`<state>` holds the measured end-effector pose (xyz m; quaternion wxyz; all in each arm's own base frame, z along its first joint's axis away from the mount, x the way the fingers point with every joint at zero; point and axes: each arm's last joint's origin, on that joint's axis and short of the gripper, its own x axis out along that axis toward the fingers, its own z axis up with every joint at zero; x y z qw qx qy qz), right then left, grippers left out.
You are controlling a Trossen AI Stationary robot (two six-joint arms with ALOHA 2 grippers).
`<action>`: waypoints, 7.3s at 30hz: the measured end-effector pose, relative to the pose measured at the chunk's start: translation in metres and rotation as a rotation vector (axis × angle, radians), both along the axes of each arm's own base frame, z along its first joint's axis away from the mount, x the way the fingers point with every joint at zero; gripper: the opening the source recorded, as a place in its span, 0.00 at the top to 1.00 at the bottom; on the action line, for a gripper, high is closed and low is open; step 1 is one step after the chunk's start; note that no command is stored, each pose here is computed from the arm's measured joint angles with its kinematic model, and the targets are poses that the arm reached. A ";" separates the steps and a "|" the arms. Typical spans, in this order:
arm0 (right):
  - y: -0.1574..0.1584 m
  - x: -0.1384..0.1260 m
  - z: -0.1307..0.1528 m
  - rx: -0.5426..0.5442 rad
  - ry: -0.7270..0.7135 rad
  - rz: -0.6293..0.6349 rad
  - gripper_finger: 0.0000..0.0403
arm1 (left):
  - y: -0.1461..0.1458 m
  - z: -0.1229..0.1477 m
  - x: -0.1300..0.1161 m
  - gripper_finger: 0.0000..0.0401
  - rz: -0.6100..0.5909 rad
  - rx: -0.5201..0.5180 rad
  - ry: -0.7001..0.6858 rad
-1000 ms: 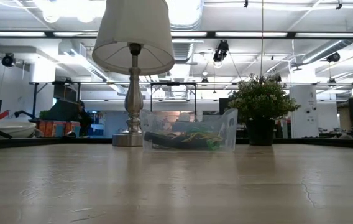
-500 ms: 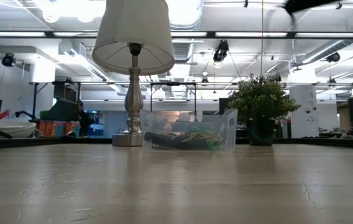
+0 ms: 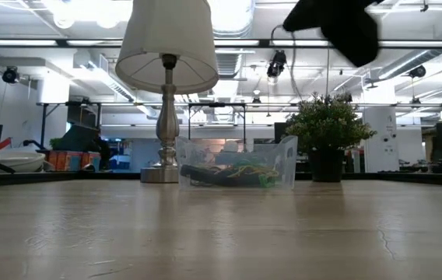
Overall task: Pick and place rubber bands into bin
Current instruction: Put the blue rubber band into the transparent bin
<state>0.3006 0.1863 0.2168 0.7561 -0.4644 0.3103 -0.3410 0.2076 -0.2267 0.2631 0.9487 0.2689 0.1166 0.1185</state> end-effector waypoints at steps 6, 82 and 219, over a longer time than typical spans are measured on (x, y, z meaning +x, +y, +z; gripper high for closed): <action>-0.046 0.021 0.007 -0.016 0.026 -0.134 0.98 | -0.001 -0.001 0.000 0.74 -0.019 -0.063 -0.005; -0.143 0.056 0.019 1.053 0.373 -0.112 0.67 | 0.006 -0.027 -0.004 0.74 -0.018 -0.251 0.006; 0.058 -0.011 -0.001 0.379 0.189 0.336 0.98 | 0.016 -0.045 0.032 0.74 -0.112 -0.443 0.508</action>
